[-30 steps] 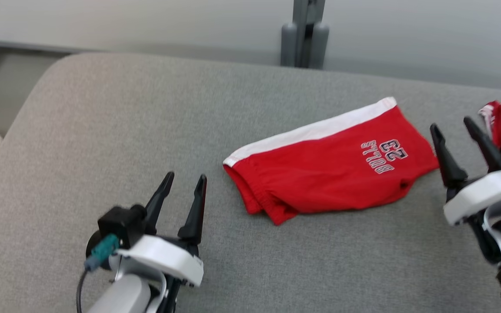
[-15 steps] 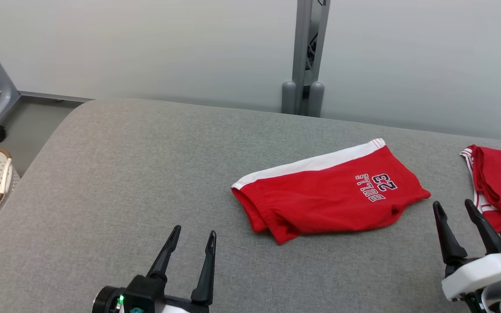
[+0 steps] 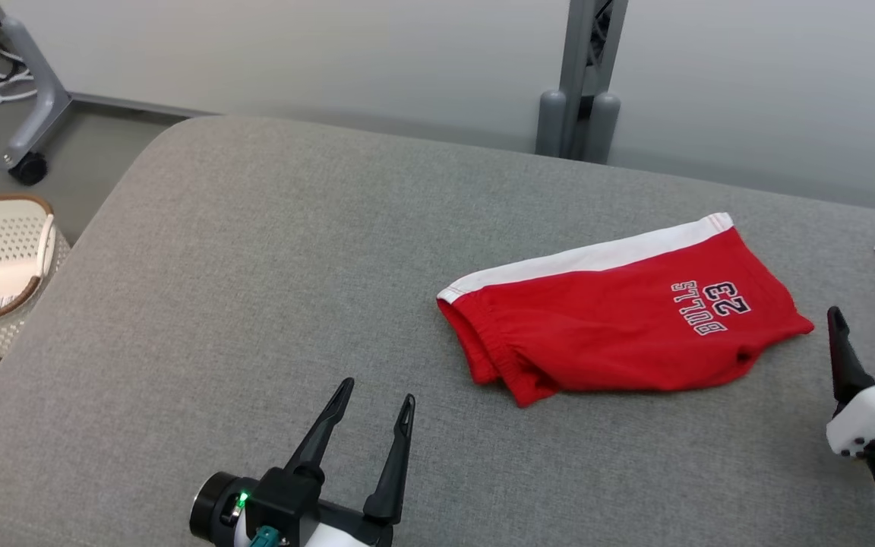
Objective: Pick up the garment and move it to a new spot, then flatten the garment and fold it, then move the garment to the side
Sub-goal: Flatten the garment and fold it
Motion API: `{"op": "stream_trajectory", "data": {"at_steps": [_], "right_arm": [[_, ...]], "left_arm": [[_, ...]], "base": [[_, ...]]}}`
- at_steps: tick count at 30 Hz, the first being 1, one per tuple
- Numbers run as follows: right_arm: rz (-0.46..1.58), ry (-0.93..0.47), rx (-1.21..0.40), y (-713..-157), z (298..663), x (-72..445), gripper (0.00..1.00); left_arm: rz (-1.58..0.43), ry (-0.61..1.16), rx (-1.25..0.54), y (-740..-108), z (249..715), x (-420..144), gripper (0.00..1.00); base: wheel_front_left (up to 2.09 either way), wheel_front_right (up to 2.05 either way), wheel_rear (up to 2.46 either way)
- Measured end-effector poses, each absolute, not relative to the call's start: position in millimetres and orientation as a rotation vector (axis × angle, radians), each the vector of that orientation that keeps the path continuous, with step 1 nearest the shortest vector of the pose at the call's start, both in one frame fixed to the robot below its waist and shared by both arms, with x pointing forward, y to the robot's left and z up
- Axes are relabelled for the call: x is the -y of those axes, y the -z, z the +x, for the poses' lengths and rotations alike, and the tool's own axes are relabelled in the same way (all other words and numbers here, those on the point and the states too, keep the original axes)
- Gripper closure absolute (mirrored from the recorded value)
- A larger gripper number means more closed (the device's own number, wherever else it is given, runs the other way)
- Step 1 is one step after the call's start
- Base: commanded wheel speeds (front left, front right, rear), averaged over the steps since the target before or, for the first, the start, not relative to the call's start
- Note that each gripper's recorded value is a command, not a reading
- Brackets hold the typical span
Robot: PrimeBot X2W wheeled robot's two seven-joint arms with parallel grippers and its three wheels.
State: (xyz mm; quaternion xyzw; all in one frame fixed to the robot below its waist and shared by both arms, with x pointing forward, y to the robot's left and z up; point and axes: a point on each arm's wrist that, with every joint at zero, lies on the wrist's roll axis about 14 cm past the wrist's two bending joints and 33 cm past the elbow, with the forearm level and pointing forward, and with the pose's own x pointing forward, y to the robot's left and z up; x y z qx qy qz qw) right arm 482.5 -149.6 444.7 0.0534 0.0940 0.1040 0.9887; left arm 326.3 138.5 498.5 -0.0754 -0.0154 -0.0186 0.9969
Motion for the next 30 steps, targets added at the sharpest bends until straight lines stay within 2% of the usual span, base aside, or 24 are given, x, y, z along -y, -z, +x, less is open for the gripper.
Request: {"op": "stream_trajectory", "data": {"at_steps": [6,15,16,17,19,30], "right_arm": [[0.074,-0.200,-0.325,-414,517,141,0.00],[0.037,-0.225,-0.487,-370,528,123,0.00],[0.036,-0.228,-0.498,-366,528,121,0.11],[0.035,-0.232,-0.505,-365,530,119,0.53],[0.034,-0.236,-0.517,-362,532,116,1.00],[0.100,-0.222,-0.452,-377,525,109,1.00]], "left_arm": [[-0.148,0.041,-0.011,-486,337,-140,0.00],[-0.135,0.038,-0.042,-475,349,-145,0.00],[-0.133,0.040,-0.041,-476,351,-146,0.00],[-0.132,0.038,-0.043,-475,352,-146,0.00],[-0.132,0.039,-0.047,-474,353,-146,0.00],[-0.116,0.052,-0.021,-481,354,-145,0.00]], "base": [[0.00,0.00,0.00],[0.00,0.00,0.00],[0.00,0.00,0.00],[0.00,0.00,0.00],[0.00,0.00,0.00],[0.00,0.00,0.00]]}}
